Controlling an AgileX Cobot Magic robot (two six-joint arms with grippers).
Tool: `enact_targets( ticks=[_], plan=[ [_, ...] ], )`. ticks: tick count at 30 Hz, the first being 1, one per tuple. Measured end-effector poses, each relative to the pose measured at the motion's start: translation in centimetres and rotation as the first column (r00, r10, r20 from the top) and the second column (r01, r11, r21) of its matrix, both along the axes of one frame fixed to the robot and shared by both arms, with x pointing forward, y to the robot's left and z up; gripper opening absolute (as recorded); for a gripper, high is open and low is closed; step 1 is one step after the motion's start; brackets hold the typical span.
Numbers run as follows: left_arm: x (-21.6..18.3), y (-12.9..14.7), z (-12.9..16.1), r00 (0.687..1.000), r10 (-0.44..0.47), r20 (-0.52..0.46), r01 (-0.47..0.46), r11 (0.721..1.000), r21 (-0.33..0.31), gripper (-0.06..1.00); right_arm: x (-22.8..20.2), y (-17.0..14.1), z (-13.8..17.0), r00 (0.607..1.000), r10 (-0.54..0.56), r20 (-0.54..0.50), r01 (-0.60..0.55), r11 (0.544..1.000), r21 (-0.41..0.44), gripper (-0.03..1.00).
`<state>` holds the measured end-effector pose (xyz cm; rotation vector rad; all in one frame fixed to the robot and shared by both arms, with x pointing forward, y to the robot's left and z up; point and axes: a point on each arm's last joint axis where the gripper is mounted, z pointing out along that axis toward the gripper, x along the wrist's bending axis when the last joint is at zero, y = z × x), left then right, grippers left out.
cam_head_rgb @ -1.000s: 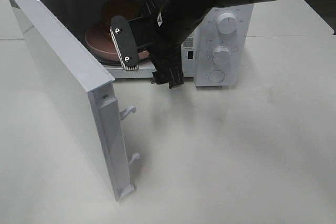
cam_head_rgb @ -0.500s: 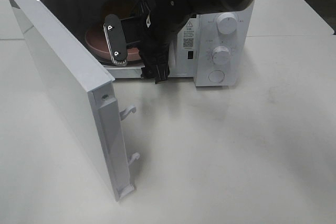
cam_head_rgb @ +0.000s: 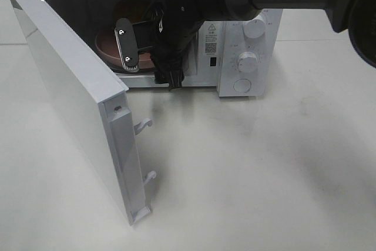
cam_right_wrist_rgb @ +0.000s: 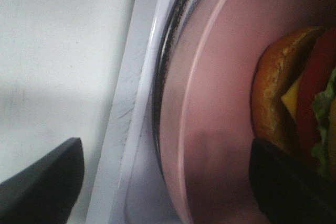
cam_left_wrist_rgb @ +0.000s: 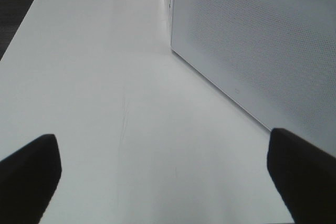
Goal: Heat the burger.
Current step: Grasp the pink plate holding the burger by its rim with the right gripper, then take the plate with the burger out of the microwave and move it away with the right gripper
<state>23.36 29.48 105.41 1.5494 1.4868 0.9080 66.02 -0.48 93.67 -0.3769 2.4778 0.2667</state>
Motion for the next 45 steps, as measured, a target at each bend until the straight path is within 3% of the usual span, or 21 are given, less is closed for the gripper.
enact_targets(
  ticks=[3, 4, 5, 6, 7, 8, 9, 10, 12, 35, 45],
  plan=[
    [0.0, 0.0, 0.0, 1.0, 0.0, 0.0, 0.0, 1.0, 0.0, 0.99, 0.2, 0.2, -0.5, 1.0, 0.007, -0.006, -0.007, 1.0, -0.013, 0.69],
    [0.0, 0.0, 0.0, 1.0, 0.0, 0.0, 0.0, 1.0, 0.0, 0.99, 0.3, 0.2, -0.7, 1.0, 0.016, -0.005, -0.017, 1.0, -0.022, 0.58],
    [0.0, 0.0, 0.0, 1.0, 0.0, 0.0, 0.0, 1.0, 0.0, 0.99, 0.3, 0.2, -0.7, 1.0, 0.016, -0.005, -0.017, 1.0, -0.022, 0.58],
    [0.0, 0.0, 0.0, 1.0, 0.0, 0.0, 0.0, 1.0, 0.0, 0.99, 0.4, 0.2, -0.7, 1.0, 0.023, -0.004, -0.023, 0.999, -0.027, 0.52],
    [0.0, 0.0, 0.0, 1.0, 0.0, 0.0, 0.0, 1.0, 0.0, 0.99, 0.4, 0.2, -0.7, 1.0, 0.025, -0.003, -0.025, 0.999, -0.029, 0.39],
    [0.0, 0.0, 0.0, 1.0, 0.0, 0.0, 0.0, 1.0, 0.0, 0.99, 0.4, 0.2, -0.7, 1.0, 0.025, -0.003, -0.025, 0.999, -0.029, 0.39],
    [0.0, 0.0, 0.0, 1.0, 0.0, 0.0, 0.0, 1.0, 0.0, 0.99, 0.4, 0.3, -0.7, 1.0, 0.03, -0.001, -0.03, 0.999, -0.032, 0.25],
    [0.0, 0.0, 0.0, 1.0, 0.0, 0.0, 0.0, 1.0, 0.0, 0.99, 0.4, 0.3, -0.7, 1.0, 0.03, -0.001, -0.03, 0.999, -0.032, 0.25],
    [0.0, 0.0, 0.0, 1.0, 0.0, 0.0, 0.0, 1.0, 0.0, 0.99, 0.4, 0.2, -0.7, 0.999, 0.037, 0.001, -0.037, 0.999, -0.037, 0.09],
    [0.0, 0.0, 0.0, 1.0, 0.0, 0.0, 0.0, 1.0, 0.0, 0.99, -1.1, 1.2, -0.1, 0.996, 0.069, -0.055, -0.072, 0.996, -0.06, 0.08],
    [0.0, 0.0, 0.0, 1.0, 0.0, 0.0, 0.0, 1.0, 0.0, 0.99, -3.4, -0.4, 0.7, 0.988, 0.14, -0.071, -0.147, 0.984, -0.103, 0.08]
  ],
)
